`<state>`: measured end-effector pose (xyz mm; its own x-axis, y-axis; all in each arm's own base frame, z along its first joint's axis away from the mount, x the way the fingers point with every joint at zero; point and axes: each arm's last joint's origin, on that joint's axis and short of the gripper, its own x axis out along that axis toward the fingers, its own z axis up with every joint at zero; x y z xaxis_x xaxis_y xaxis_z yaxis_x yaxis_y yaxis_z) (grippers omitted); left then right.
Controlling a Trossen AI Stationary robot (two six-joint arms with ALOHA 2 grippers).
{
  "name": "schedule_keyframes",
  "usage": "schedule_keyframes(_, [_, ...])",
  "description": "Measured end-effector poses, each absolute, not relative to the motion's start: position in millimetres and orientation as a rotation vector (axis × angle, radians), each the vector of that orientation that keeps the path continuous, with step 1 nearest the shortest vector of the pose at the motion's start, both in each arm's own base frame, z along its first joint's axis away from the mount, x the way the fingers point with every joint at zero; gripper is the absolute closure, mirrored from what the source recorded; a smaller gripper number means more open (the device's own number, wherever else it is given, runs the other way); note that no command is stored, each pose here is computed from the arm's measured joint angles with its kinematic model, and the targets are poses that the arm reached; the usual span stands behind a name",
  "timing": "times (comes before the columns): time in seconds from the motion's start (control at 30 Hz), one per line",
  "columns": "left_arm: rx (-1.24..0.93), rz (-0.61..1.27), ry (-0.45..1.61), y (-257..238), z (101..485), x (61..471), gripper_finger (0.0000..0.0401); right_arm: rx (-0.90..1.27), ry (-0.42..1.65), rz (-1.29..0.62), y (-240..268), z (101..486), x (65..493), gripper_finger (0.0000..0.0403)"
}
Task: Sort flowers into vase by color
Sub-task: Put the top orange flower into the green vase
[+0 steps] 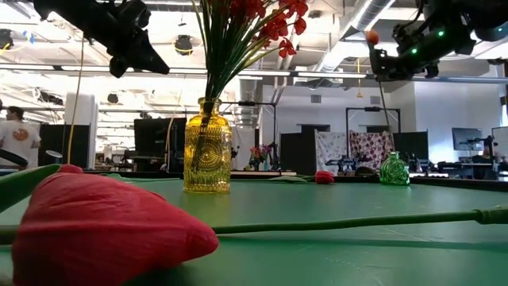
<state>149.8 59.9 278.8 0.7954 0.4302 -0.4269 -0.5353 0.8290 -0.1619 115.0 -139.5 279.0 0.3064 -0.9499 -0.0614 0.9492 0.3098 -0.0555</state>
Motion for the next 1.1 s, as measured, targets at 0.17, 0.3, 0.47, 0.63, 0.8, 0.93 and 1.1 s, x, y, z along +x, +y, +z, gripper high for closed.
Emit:
schedule_keyframes(0.17, [-0.282, 0.53, 0.387, 60, 279, 150, 0.0401, -0.004, 0.119, -1.257, -139, 276, 115, 0.0388])
schedule_keyframes(0.3, [-0.281, 0.532, 0.387, 60, 279, 150, 0.0401, -0.002, 0.123, -1.258, -139, 273, 115, 0.0388])
schedule_keyframes(0.47, [-0.281, 0.533, 0.386, 60, 279, 150, 0.0401, 0.03, 0.112, -1.289, -139, 259, 113, 0.0388])
schedule_keyframes(0.63, [-0.287, 0.534, 0.384, 60, 279, 150, 0.0401, 0.036, 0.144, -1.288, -138, 248, 113, 0.0388])
schedule_keyframes(0.8, [-0.29, 0.534, 0.384, 60, 279, 150, 0.0401, 0.032, 0.131, -1.304, -138, 248, 112, 0.0388])
schedule_keyframes(0.93, [-0.29, 0.534, 0.383, 60, 279, 150, 0.0401, 0.028, 0.11, -1.304, -138, 250, 112, 0.0388])
schedule_keyframes(1.1, [-0.29, 0.534, 0.384, 60, 279, 150, 0.0401, 0.031, 0.031, -1.258, -126, 264, 113, 0.0388])
